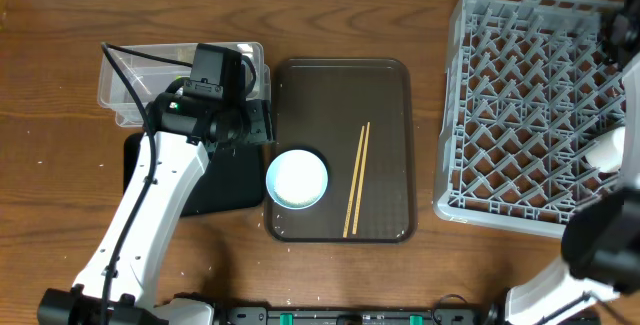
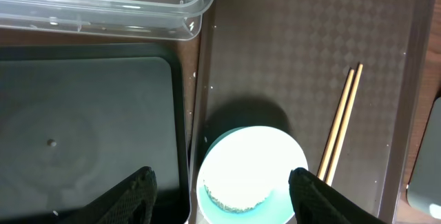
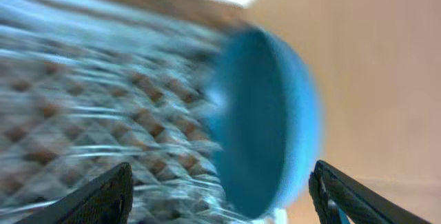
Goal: Sort waste into correct bins and load items into the dishwasher rack
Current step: 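Place the blue plate upright into the dish rack with the right gripper, then grasp the white bowl with rice using the left gripper, then tip the bowl over the black tray to pour out the rice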
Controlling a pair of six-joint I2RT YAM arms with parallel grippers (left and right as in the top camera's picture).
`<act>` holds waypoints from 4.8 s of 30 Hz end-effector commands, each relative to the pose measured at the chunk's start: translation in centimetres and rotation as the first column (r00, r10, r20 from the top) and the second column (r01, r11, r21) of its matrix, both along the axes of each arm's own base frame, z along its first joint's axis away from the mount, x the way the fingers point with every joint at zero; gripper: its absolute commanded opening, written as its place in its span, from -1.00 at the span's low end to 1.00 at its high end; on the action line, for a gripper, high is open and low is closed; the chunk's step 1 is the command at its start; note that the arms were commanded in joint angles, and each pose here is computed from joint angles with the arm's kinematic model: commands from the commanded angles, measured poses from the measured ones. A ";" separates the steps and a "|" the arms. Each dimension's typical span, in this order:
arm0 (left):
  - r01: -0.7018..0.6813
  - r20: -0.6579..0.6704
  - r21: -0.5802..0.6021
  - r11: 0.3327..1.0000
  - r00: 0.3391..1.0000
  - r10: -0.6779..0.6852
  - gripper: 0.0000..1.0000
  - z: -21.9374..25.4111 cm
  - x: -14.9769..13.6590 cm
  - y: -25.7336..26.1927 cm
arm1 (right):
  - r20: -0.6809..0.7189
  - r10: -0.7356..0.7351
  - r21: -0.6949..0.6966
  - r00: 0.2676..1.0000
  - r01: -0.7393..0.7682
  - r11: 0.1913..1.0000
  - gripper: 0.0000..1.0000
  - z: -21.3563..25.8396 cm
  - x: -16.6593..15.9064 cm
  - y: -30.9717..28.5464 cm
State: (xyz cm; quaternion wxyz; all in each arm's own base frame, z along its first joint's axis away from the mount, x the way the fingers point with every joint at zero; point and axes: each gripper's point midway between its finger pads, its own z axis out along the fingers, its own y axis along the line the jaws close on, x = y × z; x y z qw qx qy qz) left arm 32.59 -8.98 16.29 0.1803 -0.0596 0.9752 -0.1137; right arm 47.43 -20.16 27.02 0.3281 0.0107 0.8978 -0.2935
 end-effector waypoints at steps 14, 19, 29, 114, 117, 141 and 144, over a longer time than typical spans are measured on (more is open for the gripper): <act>-0.009 -0.012 0.014 1.000 1.000 0.009 0.30 -0.4 -0.1 0.3 | -0.051 0.460 0.655 0.886 -0.318 0.685 0.50 -4.9 -3.3 25.3; -0.001 -0.033 0.010 1.000 0.999 0.001 0.30 -0.6 -0.6 0.1 | -0.103 0.533 0.705 0.840 -0.316 0.635 0.50 -7.7 -5.2 30.6; 0.067 -0.110 -0.003 0.998 0.992 -0.067 0.29 -3.0 -3.0 -4.6 | -0.171 0.489 0.674 0.856 -0.260 0.691 0.57 -10.9 -6.1 31.8; -0.302 -0.282 -0.947 0.107 0.945 0.167 -0.88 -1.0 -1.1 8.5 | -0.191 0.455 0.632 0.870 -0.246 0.735 0.57 -11.0 -5.9 30.5; -0.301 -0.282 -0.947 0.107 0.945 0.167 -0.88 -1.0 -1.1 8.5 | -0.191 0.455 0.632 0.870 -0.246 0.735 0.57 -11.0 -5.9 30.5; -0.067 -0.021 -0.959 0.275 0.985 0.169 -0.88 -0.8 -0.5 8.6 | -0.203 0.444 0.632 0.873 -0.230 0.740 0.57 -11.1 -6.0 29.8; -0.055 -0.012 -0.938 0.342 0.992 0.124 -0.88 -1.0 -0.8 7.2 | -0.205 0.444 0.632 0.872 -0.229 0.740 0.57 -11.1 -6.0 29.8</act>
